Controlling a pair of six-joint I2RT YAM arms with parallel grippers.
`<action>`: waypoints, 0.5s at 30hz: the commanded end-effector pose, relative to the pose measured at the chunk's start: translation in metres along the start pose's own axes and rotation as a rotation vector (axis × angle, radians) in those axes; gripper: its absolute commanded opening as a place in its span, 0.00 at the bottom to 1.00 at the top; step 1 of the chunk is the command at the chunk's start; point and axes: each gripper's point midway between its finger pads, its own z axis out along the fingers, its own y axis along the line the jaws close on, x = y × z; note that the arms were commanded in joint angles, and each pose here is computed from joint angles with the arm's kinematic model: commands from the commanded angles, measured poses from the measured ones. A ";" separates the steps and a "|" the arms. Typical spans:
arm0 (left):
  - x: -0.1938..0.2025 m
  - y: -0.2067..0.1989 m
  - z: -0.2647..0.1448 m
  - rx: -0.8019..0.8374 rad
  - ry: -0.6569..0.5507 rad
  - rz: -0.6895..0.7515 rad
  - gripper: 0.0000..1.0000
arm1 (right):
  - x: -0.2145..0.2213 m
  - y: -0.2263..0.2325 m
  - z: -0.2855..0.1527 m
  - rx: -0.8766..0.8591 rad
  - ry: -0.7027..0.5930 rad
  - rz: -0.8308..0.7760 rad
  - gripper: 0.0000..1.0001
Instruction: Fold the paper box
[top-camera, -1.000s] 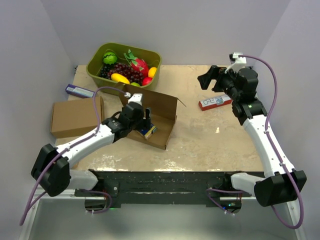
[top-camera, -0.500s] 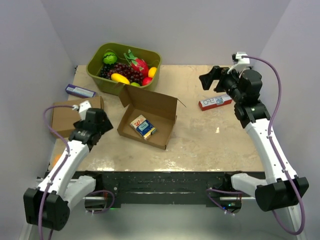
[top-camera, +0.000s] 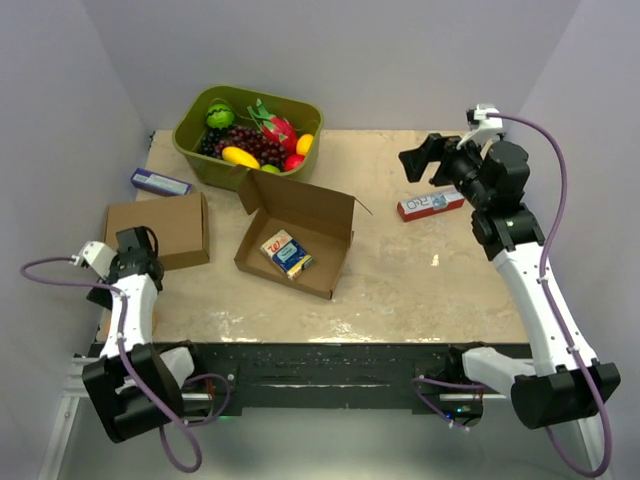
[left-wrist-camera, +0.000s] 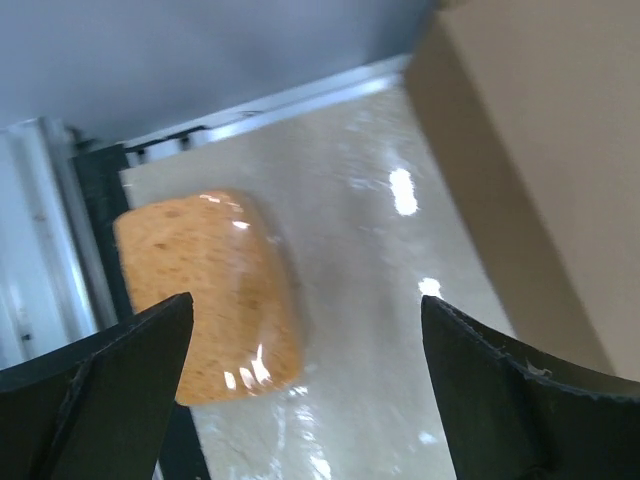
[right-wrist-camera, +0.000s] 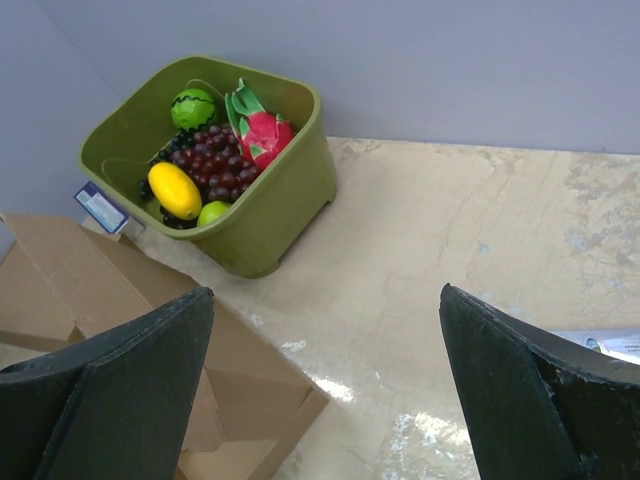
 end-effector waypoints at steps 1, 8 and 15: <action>-0.020 0.045 0.020 -0.201 -0.099 -0.102 1.00 | -0.023 0.009 -0.015 -0.014 -0.055 -0.034 0.99; 0.000 0.023 0.038 -0.093 0.017 -0.160 1.00 | -0.028 0.019 -0.020 -0.058 -0.055 -0.027 0.99; 0.046 0.020 0.048 -0.073 0.123 -0.257 0.85 | -0.032 0.020 -0.026 -0.052 -0.066 -0.031 0.99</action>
